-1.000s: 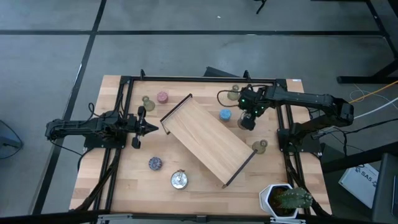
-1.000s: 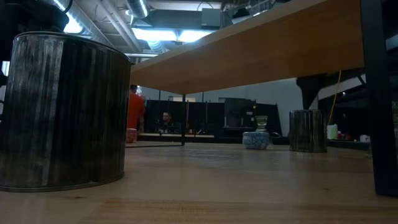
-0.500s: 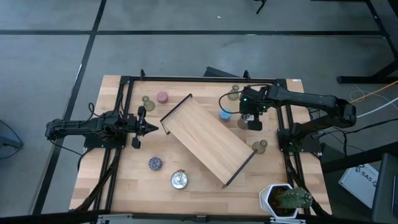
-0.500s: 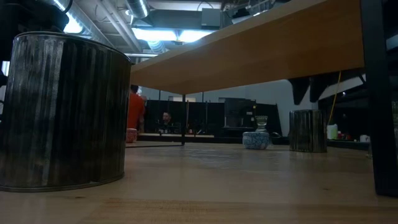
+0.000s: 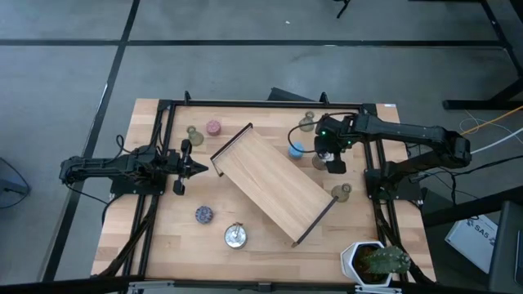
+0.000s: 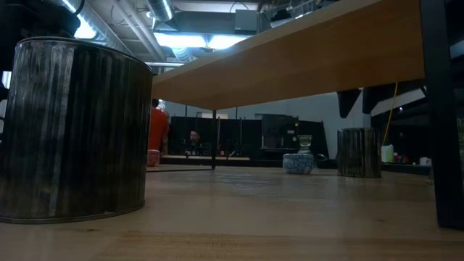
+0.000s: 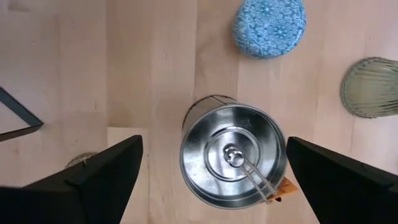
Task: Pick & Place candle stick holders
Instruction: Put the top silver scented candle can on the shelf
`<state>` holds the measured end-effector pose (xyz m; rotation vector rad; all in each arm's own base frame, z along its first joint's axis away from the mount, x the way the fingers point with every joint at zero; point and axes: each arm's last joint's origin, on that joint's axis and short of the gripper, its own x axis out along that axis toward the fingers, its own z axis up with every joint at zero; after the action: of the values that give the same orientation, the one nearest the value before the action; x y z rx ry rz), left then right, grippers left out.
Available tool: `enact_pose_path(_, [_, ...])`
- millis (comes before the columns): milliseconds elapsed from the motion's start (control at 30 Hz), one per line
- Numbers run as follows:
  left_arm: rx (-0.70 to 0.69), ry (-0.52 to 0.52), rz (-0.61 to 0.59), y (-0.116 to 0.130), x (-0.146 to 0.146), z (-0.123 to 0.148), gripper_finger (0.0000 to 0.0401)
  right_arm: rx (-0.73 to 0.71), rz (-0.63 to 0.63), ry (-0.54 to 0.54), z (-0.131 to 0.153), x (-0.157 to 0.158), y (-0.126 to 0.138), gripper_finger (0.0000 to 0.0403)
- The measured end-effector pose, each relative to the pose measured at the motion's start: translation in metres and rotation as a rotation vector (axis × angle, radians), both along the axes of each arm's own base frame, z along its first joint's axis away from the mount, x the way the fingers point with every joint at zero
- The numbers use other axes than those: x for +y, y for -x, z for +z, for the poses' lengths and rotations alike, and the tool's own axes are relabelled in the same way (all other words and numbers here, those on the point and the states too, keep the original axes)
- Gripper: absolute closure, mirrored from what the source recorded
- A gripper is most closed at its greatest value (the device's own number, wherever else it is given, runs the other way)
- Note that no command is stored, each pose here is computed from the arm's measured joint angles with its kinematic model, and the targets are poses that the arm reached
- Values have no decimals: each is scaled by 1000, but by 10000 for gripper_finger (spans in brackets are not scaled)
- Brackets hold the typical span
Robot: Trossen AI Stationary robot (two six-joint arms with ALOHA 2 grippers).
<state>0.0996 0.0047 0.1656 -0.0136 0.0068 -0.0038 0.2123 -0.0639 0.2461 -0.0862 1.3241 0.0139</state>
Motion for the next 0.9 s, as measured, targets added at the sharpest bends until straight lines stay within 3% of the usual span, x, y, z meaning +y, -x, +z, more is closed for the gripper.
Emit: enact_pose_path(900, [0, 0, 0, 0, 0, 0, 397, 82, -12, -3, -3, -8, 8, 3])
